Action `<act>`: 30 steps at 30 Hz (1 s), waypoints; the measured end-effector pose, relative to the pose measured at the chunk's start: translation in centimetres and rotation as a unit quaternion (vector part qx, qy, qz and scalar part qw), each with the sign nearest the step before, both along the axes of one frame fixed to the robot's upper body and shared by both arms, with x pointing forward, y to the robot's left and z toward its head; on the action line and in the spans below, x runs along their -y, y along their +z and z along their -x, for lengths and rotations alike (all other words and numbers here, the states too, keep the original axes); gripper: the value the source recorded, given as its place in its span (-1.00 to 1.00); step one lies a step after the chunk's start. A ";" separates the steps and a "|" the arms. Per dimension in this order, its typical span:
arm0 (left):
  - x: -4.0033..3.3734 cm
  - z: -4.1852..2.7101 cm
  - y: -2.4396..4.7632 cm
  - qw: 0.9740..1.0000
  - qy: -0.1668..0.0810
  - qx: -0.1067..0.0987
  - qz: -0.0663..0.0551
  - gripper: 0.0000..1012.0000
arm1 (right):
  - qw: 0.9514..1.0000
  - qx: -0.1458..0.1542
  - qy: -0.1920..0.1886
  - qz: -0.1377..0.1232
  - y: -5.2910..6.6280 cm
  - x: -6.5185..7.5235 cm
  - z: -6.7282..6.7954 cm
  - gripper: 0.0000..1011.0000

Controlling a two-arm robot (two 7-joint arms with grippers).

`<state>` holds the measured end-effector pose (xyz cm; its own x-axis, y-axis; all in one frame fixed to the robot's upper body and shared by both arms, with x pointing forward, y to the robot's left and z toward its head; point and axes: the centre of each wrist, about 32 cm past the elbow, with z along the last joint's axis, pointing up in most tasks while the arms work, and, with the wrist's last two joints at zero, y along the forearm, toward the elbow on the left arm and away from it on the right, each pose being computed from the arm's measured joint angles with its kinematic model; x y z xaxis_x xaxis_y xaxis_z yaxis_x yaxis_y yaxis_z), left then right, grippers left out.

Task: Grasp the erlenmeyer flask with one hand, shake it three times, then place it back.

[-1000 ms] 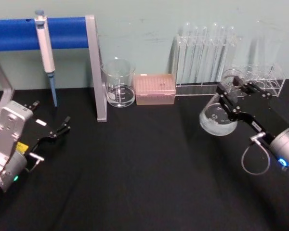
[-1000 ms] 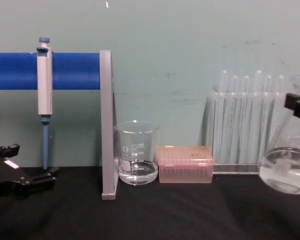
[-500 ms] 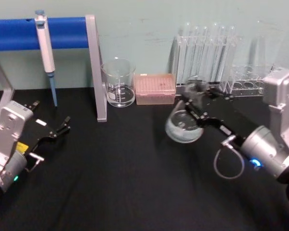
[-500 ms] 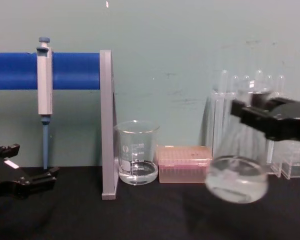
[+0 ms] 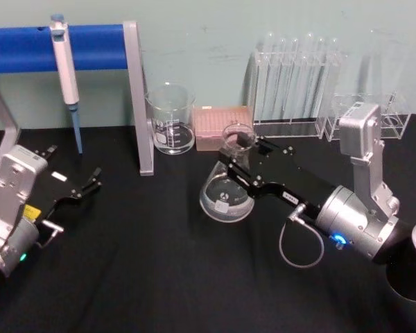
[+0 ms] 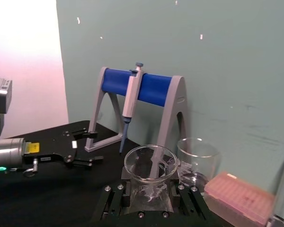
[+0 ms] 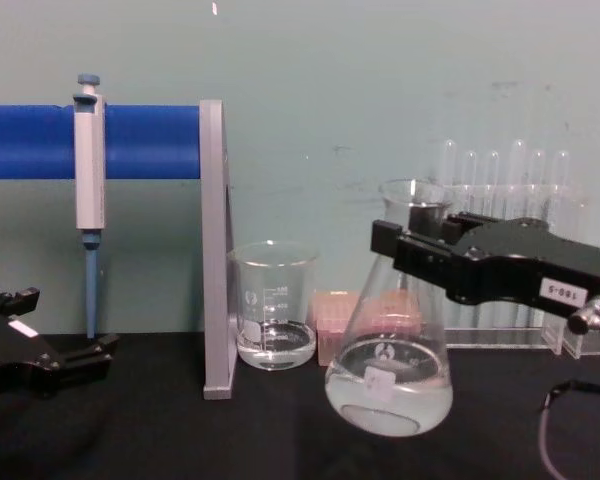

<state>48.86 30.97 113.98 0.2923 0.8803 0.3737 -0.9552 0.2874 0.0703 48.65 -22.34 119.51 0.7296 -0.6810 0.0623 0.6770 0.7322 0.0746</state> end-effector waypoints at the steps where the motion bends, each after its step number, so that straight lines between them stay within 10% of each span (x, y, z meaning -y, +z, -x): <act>1: 0.00 0.00 0.00 1.000 0.000 0.000 0.000 0.98 | 1.000 -0.001 0.004 0.000 0.0 -0.1 -0.1 -0.11; 30: 0.00 0.00 0.00 1.000 0.000 0.000 0.000 0.98 | 0.999 -0.032 0.033 0.025 -0.8 -0.2 -0.9 -0.11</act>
<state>48.86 30.97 113.98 0.2923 0.8803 0.3737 -0.9552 0.2874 0.0704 49.57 -22.14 118.67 0.7763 -0.6286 0.0473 0.6294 0.7770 -0.0042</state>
